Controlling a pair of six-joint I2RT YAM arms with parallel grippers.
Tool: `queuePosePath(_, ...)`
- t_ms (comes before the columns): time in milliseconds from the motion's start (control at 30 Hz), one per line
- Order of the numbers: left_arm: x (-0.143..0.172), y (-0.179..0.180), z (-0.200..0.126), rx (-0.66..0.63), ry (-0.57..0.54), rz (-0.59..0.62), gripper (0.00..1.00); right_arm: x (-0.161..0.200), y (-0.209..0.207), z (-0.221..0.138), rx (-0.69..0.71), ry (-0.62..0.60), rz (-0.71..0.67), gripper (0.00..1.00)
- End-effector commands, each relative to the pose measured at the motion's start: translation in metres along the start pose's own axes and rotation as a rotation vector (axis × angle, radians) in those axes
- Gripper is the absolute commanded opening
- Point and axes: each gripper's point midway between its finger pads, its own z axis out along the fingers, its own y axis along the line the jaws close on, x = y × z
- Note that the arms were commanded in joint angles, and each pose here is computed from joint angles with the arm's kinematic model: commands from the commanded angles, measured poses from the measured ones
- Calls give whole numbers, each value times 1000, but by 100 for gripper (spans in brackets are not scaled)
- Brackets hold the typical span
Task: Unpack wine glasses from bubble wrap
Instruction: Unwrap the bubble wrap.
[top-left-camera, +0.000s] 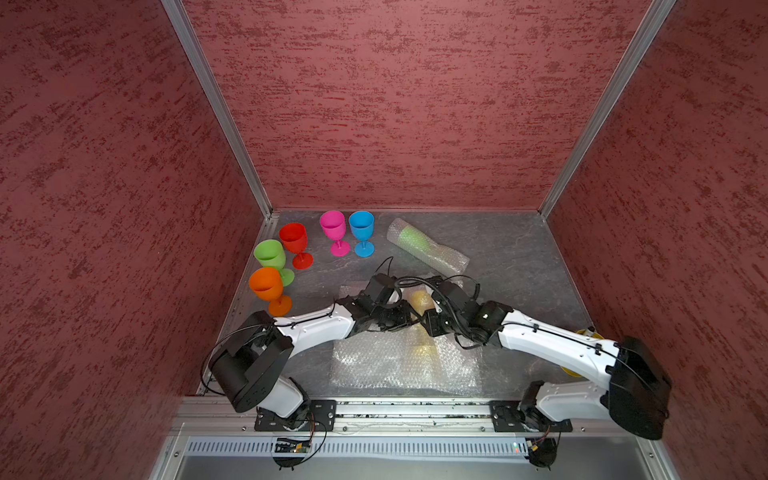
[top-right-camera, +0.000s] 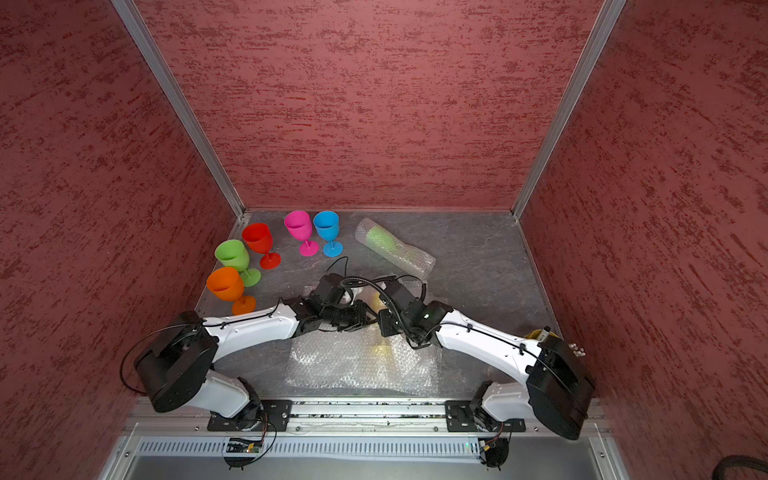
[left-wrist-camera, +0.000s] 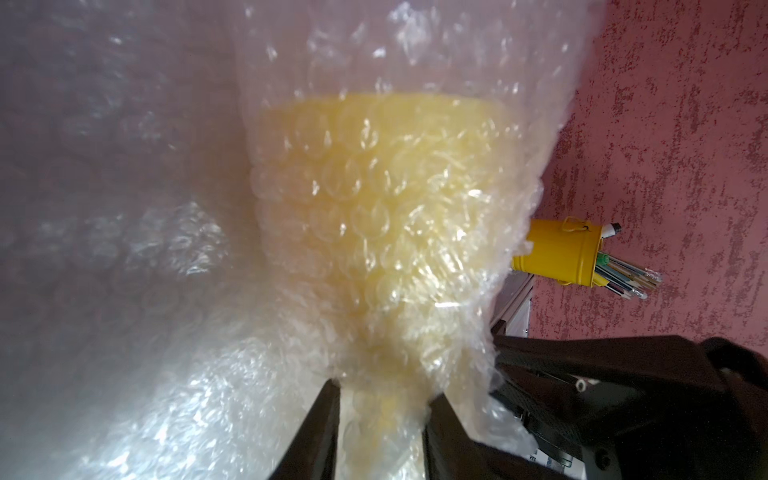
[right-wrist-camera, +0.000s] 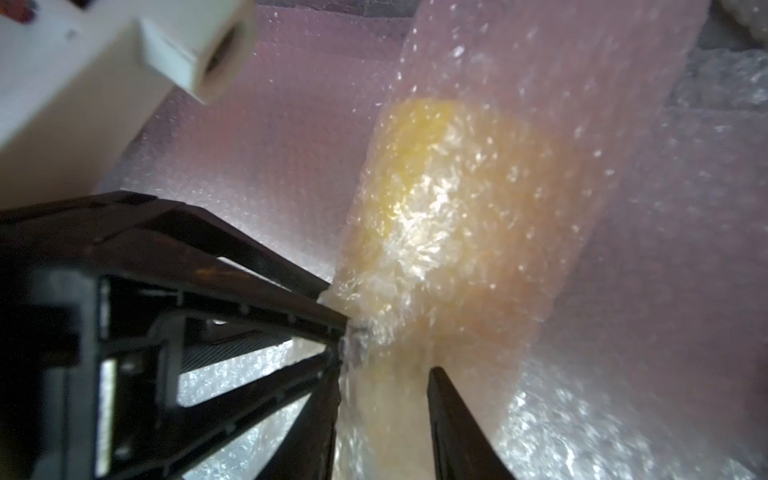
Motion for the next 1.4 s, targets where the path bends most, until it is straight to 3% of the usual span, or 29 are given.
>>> queuePosePath(0, -1, -5, 3, 29, 2, 10, 29, -2, -10, -1, 86, -16, -24, 32)
queuePosePath(100, -2, -8, 3, 39, 4, 9, 21, -7, -10, -6, 95, -39, -27, 23)
queuePosePath(367, -3, -23, -15, 67, -13, 26, 0, -31, 6, -35, 30, -140, -19, 14)
queuePosePath(500, -6, -30, -41, 63, -62, 57, 0, -40, 11, -50, -2, -192, -3, 10)
queuePosePath(567, -7, -32, -55, 54, -82, 75, 0, -45, 13, -59, -18, -228, 7, 0)
queuePosePath(700, -3, -34, -81, 49, -98, 100, 0, -54, 15, -72, -35, -277, 17, 0)
queuePosePath(967, -2, -7, -122, 38, -141, 43, 0, -66, 10, -89, -71, -403, 124, 0)
queuePosePath(1367, -12, 1, -126, -16, -156, 88, 0, -39, -22, -87, -61, -468, 211, 0)
